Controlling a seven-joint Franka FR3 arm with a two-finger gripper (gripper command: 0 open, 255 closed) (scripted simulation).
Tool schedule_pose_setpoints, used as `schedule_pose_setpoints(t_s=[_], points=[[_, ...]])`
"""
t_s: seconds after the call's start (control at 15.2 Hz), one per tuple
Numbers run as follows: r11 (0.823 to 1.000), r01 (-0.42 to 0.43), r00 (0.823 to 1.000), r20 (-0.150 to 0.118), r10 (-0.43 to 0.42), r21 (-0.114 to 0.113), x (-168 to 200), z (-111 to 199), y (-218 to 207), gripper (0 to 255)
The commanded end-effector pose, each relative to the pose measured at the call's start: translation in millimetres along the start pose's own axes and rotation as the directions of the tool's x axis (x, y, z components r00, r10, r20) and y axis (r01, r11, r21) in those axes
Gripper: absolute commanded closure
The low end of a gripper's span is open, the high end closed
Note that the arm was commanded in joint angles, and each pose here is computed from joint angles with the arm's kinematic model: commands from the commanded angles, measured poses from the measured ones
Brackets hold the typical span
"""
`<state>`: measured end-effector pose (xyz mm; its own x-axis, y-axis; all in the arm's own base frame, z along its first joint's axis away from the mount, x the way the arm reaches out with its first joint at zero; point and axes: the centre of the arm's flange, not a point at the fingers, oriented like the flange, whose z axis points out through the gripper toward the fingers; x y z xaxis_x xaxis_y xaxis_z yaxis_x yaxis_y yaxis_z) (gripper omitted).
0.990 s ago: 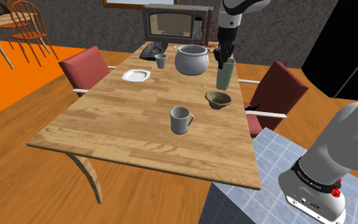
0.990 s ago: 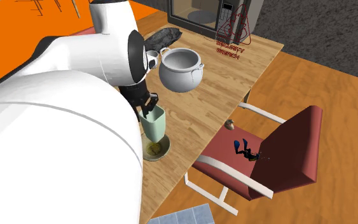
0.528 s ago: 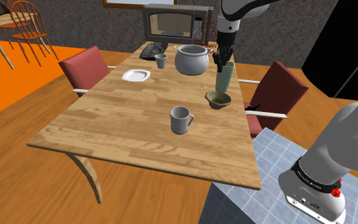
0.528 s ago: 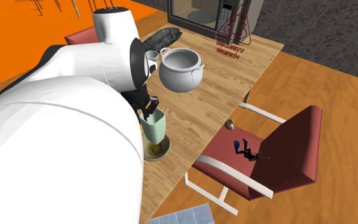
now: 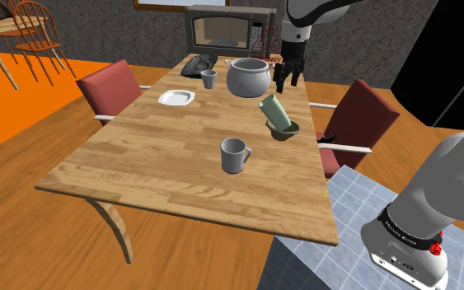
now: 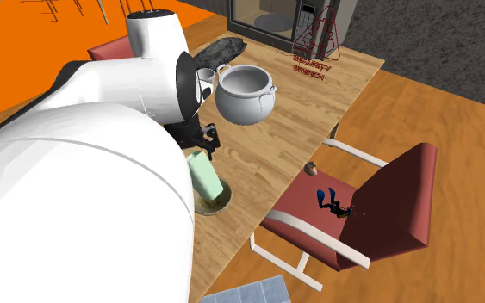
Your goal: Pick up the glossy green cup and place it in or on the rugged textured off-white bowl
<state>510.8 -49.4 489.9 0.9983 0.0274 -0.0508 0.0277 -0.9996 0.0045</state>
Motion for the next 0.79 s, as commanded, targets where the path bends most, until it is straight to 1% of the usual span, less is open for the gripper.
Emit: schedule_pose_setpoints(t_s=[0.0,0.26,0.73], points=[[1.000,0.000,1.000,0.000,0.000,0.000,0.0,0.0,0.0,0],[1.000,0.000,1.000,0.000,0.000,0.000,0.1,-50.0,0.0,0],[1.000,0.000,1.000,0.000,0.000,0.000,0.1,-50.0,0.0,0]])
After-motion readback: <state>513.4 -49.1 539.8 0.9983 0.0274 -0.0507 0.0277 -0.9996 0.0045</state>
